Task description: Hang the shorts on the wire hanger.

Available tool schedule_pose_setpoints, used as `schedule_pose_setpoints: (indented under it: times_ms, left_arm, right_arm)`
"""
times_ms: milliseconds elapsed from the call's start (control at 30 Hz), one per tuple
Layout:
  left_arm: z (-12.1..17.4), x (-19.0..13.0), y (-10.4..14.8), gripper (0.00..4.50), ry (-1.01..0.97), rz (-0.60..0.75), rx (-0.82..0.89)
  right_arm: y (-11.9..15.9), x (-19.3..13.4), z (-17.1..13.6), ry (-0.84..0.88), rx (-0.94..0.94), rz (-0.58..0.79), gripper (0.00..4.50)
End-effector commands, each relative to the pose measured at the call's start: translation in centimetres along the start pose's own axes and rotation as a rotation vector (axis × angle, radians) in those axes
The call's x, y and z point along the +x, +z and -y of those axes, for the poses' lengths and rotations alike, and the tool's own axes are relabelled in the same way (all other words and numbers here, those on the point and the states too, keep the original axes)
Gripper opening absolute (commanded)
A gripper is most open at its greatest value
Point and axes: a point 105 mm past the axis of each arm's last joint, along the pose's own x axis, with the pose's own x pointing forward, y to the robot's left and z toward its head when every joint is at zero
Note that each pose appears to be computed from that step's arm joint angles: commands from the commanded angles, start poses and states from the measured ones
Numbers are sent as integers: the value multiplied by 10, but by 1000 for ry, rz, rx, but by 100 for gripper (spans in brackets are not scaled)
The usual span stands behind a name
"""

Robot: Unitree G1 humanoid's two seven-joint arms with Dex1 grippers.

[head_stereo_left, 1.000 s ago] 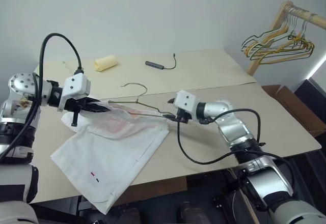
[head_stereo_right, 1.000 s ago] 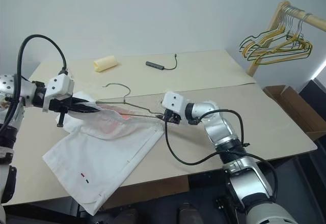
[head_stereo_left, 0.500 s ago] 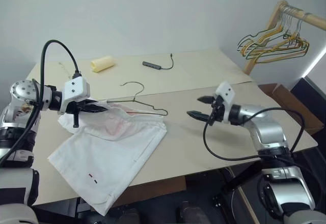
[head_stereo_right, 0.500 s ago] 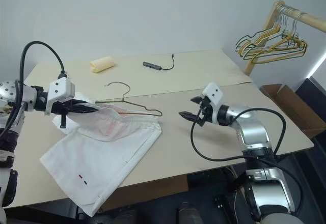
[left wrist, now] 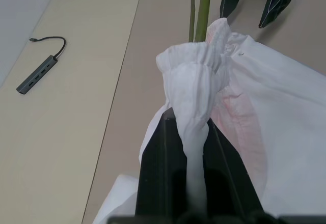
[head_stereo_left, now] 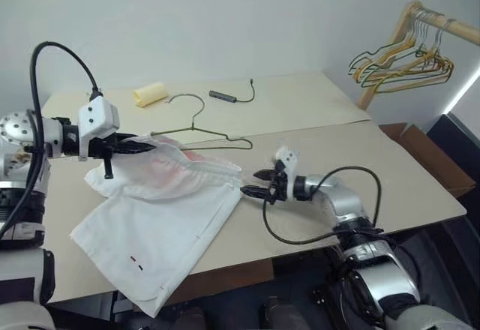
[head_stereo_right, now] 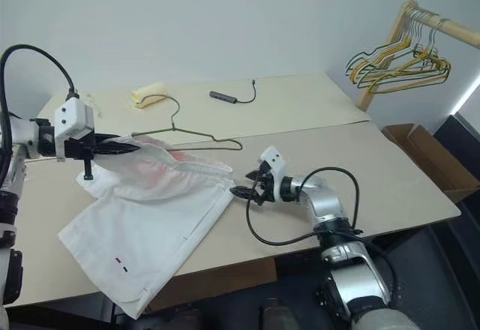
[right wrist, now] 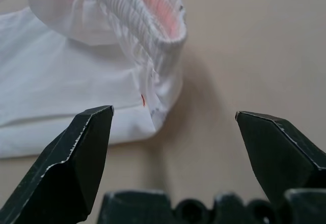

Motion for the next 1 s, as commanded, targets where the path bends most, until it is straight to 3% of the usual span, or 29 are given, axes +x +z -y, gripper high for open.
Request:
schedule_pose_setpoints:
  times_ms: [33, 100, 200, 533, 700, 1000]
  left_arm:
    - [-7, -7, 13, 0, 46, 24, 43]
    - [-7, -7, 14, 0, 49, 25, 44]
    - [-8, -6, 15, 0, 54, 28, 46]
    - [-7, -8, 13, 0, 66, 38, 38]
    - [7, -20, 26, 0, -43, 164, -15]
    - [6, -20, 15, 0, -33, 101, -15]
  right_arm:
    - [12, 10, 1, 14, -9, 38, 447]
    - [14, 15, -2, 43, 21, 48, 431]
    - [13, 22, -8, 78, 0, 29, 364]
    - [10, 13, 9, -6, 27, 20, 10]
    - [14, -8, 29, -108, 9, 37, 2]
    - [35, -70, 61, -240, -133, 39, 2]
